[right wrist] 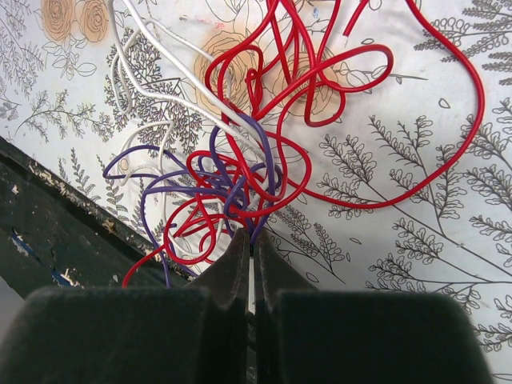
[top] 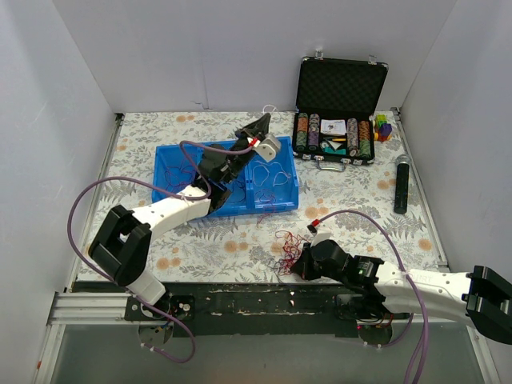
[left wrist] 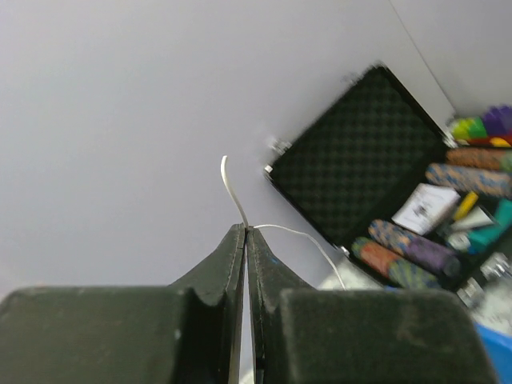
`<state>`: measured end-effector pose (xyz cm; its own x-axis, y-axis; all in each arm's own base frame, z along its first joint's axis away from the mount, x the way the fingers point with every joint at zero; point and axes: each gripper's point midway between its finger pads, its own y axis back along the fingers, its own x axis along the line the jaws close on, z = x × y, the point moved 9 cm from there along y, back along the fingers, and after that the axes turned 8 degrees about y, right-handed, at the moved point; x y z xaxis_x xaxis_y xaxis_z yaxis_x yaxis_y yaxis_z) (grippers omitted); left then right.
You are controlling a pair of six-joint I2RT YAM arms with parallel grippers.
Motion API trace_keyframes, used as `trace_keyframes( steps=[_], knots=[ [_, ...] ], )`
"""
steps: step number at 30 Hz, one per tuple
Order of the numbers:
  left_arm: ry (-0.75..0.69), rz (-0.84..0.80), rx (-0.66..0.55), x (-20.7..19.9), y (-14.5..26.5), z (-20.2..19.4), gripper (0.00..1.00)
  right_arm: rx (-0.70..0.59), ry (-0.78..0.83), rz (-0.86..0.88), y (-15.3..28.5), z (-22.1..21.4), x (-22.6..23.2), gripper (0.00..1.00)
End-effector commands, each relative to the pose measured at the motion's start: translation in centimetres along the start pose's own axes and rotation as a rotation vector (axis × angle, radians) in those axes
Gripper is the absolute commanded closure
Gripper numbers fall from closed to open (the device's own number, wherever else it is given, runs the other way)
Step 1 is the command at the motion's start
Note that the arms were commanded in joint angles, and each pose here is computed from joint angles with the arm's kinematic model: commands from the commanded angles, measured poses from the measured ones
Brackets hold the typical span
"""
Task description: Untangle the cables
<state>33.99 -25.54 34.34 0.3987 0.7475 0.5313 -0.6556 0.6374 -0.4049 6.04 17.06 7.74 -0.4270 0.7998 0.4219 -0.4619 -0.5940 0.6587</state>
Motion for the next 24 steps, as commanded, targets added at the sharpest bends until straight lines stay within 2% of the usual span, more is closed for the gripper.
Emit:
trace_keyframes(
  steps=[1, 4, 9, 11, 12, 13, 14, 15, 16, 18, 22, 24],
  knots=[
    [0.043, -0.201, 0.203, -2.7, 2.6, -3.2, 1.00, 0.093, 0.053, -0.109, 0.2, -2.2, -2.3, 0.99],
    [0.084, -0.345, 0.340, -5.3, 4.5, -6.0, 0.95, 0.094, 0.053, -0.113, 0.2, -2.2, -2.4, 0.99],
    [0.130, -0.403, 0.392, -6.8, 5.1, -7.5, 0.90, 0.091, 0.052, -0.114, 0.2, -2.2, -2.4, 0.99],
    [0.137, -0.423, 0.431, -7.1, 4.7, -8.0, 0.80, 0.089, 0.055, -0.112, 0.2, -2.2, -2.4, 0.99],
    [0.140, -0.426, 0.446, -7.0, 4.2, -8.0, 0.61, 0.092, 0.054, -0.115, 0.2, -2.2, -2.4, 0.99],
    [0.145, -0.434, 0.477, -7.2, 4.2, -8.4, 0.33, 0.089, 0.053, -0.116, 0.2, -2.2, -2.4, 0.99],
    [0.143, -0.439, 0.503, -7.1, 3.8, -8.5, 0.13, 0.093, 0.054, -0.116, 0.2, -2.2, -2.4, 0.99],
    [0.148, -0.445, 0.529, -7.2, 3.7, -8.7, 0.06, 0.093, 0.056, -0.116, 0.2, -2.2, -2.4, 0.99],
    [0.153, -0.432, 0.533, -7.0, 3.6, -8.6, 0.02, 0.092, 0.056, -0.115, 0.2, -2.2, -2.4, 0.99],
    [0.149, -0.412, 0.508, -6.6, 3.5, -8.0, 0.02, 0.093, 0.056, -0.114, 0.2, -2.2, -2.4, 0.99],
    [0.171, -0.438, 0.473, -5.7, 4.1, -5.8, 0.02, 0.090, 0.055, -0.110, 0.1, -2.3, -2.5, 0.99],
    [0.232, -0.494, 0.476, -5.9, 5.3, -4.8, 0.06, 0.088, 0.056, -0.108, 0.1, -2.2, -2.4, 0.99]
  ],
)
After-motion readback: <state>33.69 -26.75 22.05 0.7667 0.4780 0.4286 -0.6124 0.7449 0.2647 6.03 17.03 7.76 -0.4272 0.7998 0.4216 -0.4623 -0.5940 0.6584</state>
